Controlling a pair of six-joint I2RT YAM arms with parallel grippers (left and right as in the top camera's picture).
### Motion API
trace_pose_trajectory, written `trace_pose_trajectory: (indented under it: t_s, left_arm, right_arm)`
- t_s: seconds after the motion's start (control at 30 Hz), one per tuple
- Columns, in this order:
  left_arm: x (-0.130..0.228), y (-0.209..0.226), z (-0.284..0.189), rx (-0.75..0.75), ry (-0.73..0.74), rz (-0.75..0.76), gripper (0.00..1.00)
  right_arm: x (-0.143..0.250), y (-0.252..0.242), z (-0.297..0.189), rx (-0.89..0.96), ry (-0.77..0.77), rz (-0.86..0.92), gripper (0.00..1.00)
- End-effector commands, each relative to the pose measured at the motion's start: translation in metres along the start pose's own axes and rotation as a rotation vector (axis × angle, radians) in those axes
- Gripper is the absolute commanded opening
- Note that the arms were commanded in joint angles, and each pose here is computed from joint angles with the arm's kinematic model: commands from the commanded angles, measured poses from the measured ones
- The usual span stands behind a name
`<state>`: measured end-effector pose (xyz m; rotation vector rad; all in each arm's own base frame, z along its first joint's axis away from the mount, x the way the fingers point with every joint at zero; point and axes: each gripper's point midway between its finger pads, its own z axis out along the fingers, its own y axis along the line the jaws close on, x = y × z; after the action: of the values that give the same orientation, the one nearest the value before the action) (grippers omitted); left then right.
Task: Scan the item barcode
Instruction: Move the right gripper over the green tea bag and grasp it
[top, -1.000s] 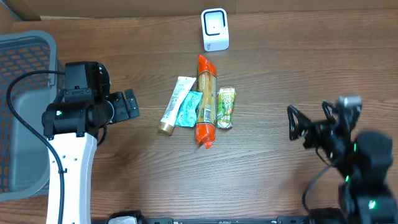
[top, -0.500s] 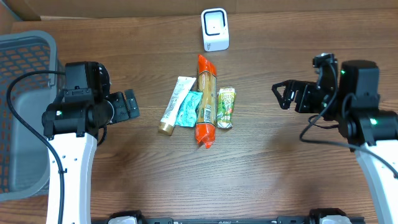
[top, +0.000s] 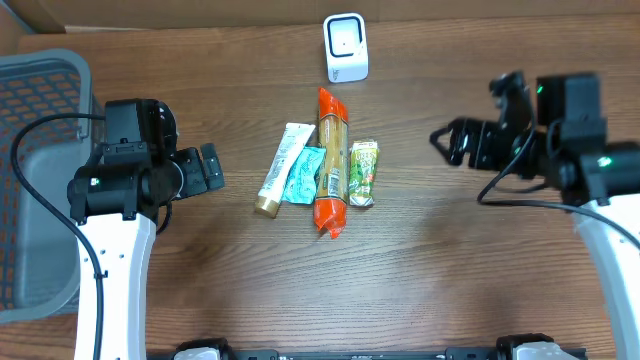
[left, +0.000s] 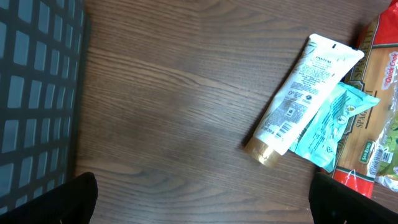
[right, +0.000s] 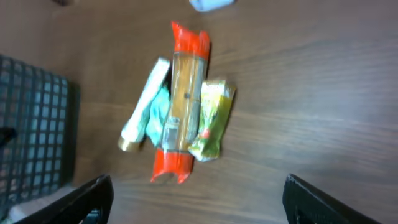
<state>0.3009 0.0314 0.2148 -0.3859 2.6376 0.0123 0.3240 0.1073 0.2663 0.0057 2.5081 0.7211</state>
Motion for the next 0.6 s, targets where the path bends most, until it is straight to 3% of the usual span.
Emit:
trace_pose_trajectory:
  t_s: [0.0, 0.27, 0.37, 0.57]
  left_arm:
    - [0.001, 0.0, -0.001, 0.004, -0.003, 0.017, 0.99]
    - [0.001, 0.0, -0.001, 0.004, -0.003, 0.017, 1.0]
    - [0.001, 0.0, -0.001, 0.004, -0.003, 0.017, 1.0]
    - [0.001, 0.0, -0.001, 0.004, -0.003, 0.017, 1.0]
  right_arm:
    - [-0.024, 0.001, -0.015, 0.066, -0.049, -0.015, 0.86]
    - [-0.005, -0.028, 0.038, 0.113, 0.135, 0.06, 0.8]
    - [0.005, -0.033, 0.064, 0.12, 0.205, 0.066, 0.74]
    - [0.015, -0.04, 0.11, 0.141, 0.267, 0.037, 0.73]
